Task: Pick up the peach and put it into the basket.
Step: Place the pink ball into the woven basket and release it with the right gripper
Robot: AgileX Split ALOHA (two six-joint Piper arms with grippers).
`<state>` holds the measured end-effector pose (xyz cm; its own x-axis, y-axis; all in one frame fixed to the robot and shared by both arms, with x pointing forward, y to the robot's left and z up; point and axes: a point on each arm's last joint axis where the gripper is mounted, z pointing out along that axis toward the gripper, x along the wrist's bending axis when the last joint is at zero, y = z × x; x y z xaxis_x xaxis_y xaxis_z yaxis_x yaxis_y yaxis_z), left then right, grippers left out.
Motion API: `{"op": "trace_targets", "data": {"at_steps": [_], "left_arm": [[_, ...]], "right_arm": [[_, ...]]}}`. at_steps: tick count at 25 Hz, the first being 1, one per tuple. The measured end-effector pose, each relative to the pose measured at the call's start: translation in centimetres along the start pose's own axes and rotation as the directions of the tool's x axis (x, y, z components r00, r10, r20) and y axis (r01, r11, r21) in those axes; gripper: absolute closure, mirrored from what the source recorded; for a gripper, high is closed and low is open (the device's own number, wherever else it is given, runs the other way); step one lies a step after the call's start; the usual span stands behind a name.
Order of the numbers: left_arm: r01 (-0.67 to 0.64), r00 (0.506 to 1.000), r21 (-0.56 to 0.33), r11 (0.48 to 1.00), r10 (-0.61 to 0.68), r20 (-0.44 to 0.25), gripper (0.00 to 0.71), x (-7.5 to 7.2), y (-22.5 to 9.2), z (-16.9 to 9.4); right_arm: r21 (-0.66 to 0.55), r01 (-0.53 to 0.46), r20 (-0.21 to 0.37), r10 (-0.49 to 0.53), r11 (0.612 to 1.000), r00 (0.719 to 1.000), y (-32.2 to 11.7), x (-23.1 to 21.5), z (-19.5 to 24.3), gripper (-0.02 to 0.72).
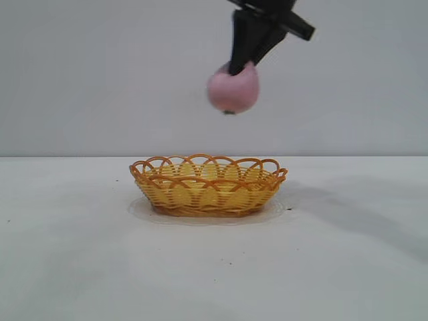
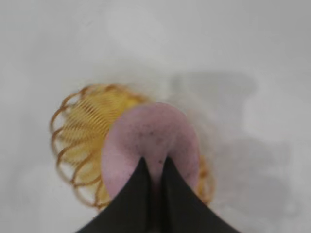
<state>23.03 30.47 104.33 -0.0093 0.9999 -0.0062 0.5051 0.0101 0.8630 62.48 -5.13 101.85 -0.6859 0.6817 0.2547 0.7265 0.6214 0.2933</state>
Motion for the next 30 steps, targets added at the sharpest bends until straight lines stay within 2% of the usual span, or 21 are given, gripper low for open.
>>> {"op": "trace_targets", "data": {"at_steps": [4, 9, 10, 11, 12, 16, 18, 19, 22, 23, 26, 27, 28, 30], "left_arm": [[-0.002, 1.0, 0.0, 1.0, 0.002, 0.0, 0.387, 0.0, 0.0, 0.0], [-0.002, 1.0, 0.0, 1.0, 0.002, 0.0, 0.387, 0.0, 0.0, 0.0], [-0.002, 1.0, 0.0, 1.0, 0.002, 0.0, 0.387, 0.0, 0.0, 0.0], [-0.002, 1.0, 0.0, 1.0, 0.002, 0.0, 0.387, 0.0, 0.0, 0.0], [-0.002, 1.0, 0.0, 1.0, 0.002, 0.0, 0.387, 0.0, 0.0, 0.0], [-0.002, 1.0, 0.0, 1.0, 0.002, 0.0, 0.387, 0.0, 0.0, 0.0], [-0.002, 1.0, 0.0, 1.0, 0.002, 0.0, 0.387, 0.0, 0.0, 0.0], [-0.002, 1.0, 0.0, 1.0, 0.002, 0.0, 0.387, 0.0, 0.0, 0.0], [-0.002, 1.0, 0.0, 1.0, 0.002, 0.0, 0.387, 0.0, 0.0, 0.0], [-0.002, 1.0, 0.0, 1.0, 0.002, 0.0, 0.387, 0.0, 0.0, 0.0], [-0.002, 1.0, 0.0, 1.0, 0.002, 0.0, 0.387, 0.0, 0.0, 0.0], [-0.002, 1.0, 0.0, 1.0, 0.002, 0.0, 0.387, 0.0, 0.0, 0.0], [-0.002, 1.0, 0.0, 1.0, 0.002, 0.0, 0.387, 0.0, 0.0, 0.0], [-0.002, 1.0, 0.0, 1.0, 0.002, 0.0, 0.387, 0.0, 0.0, 0.0]], "right_arm": [[0.079, 0.017, -0.021, -0.015, 0.997, 1.0, -0.1, 1.1, 3.6, 0.703], [0.161, -0.006, -0.027, 0.01, 0.987, 1.0, -0.6, 0.4, 7.4, 0.703], [0.17, -0.012, -0.023, 0.017, 0.985, 1.0, -0.7, 0.3, 7.9, 0.644], [0.17, -0.016, -0.02, 0.02, 0.985, 1.0, -0.7, 0.2, 7.9, 0.644], [0.168, -0.018, -0.019, 0.022, 0.986, 1.0, -0.7, 0.2, 7.9, 0.603], [0.172, -0.039, -0.017, 0.043, 0.984, 0.999, -0.7, 0.2, 7.9, 0.34], [0.164, -0.055, -0.011, 0.057, 0.985, 0.998, -0.7, 0.3, 7.5, 0.239], [0.156, -0.063, -0.006, 0.065, 0.986, 0.998, -0.6, 0.4, 7.1, 0.221], [0.1, -0.086, 0.007, 0.085, 0.991, 0.996, -0.2, 0.8, 4.2, 0.234], [0.072, -0.101, 0.022, 0.1, 0.992, 0.995, -0.1, 0.7, 2.7, 0.192], [-0.023, -0.181, 0.116, 0.182, 0.983, 0.976, -0.3, -1.5, -0.9, 0.209], [-0.041, -0.229, 0.157, 0.232, 0.973, 0.96, -0.6, -3.1, -1.7, 0.209], [-0.054, -0.273, 0.207, 0.278, 0.961, 0.938, -1.1, -5.0, -2.4, 0.256], [-0.075, -0.368, 0.286, 0.373, 0.927, 0.883, -2.5, -9.2, -3.4, 0.256]]}}
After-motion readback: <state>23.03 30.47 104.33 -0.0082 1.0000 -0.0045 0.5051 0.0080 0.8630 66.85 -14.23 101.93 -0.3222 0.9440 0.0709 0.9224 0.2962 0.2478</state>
